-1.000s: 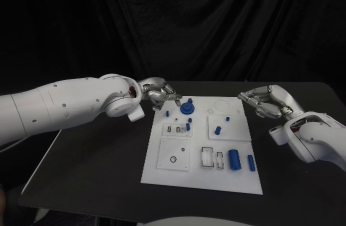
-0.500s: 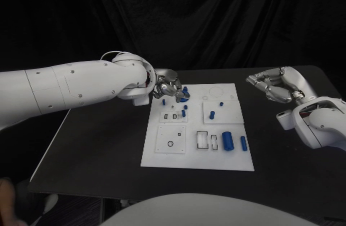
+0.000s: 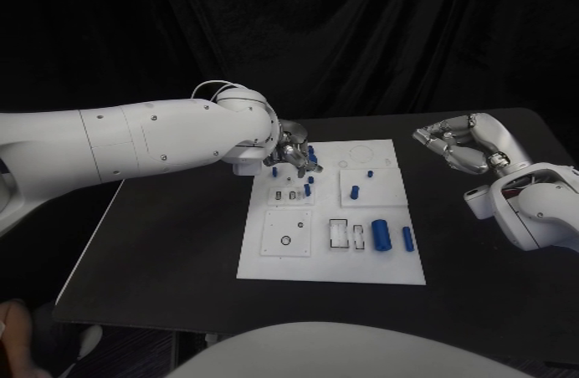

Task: Assemble the parts on the task board

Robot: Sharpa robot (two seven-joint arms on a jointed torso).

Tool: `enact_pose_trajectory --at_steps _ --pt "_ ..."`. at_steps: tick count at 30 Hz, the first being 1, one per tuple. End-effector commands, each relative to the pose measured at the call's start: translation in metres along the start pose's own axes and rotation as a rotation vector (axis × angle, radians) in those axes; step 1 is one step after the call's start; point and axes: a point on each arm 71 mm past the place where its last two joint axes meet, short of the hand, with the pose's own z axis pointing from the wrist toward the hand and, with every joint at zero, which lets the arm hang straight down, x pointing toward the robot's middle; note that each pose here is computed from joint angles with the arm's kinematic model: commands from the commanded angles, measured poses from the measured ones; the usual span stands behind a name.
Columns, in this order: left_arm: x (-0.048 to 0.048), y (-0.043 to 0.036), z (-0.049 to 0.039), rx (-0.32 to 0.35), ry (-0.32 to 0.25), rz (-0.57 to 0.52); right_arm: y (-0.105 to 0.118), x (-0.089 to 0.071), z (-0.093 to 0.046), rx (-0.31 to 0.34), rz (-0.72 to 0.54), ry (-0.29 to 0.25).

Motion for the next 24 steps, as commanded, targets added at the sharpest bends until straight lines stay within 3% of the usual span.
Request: enact_pose_trajectory --at_steps 1,12,24 --pt "0.0036 0.0027 0.0019 -0.084 0.033 0.029 -0.001 0.002 0.000 0.023 -0.016 0.008" --pt "0.0089 0.0106 0.0113 -0.121 0.021 0.001 -0.001 0.002 -0.001 0.031 -0.021 0.016" --pt "0.0169 0.0125 0.0215 -0.067 -0.006 -0.038 -0.001 0.003 -0.001 0.039 -0.024 0.021"
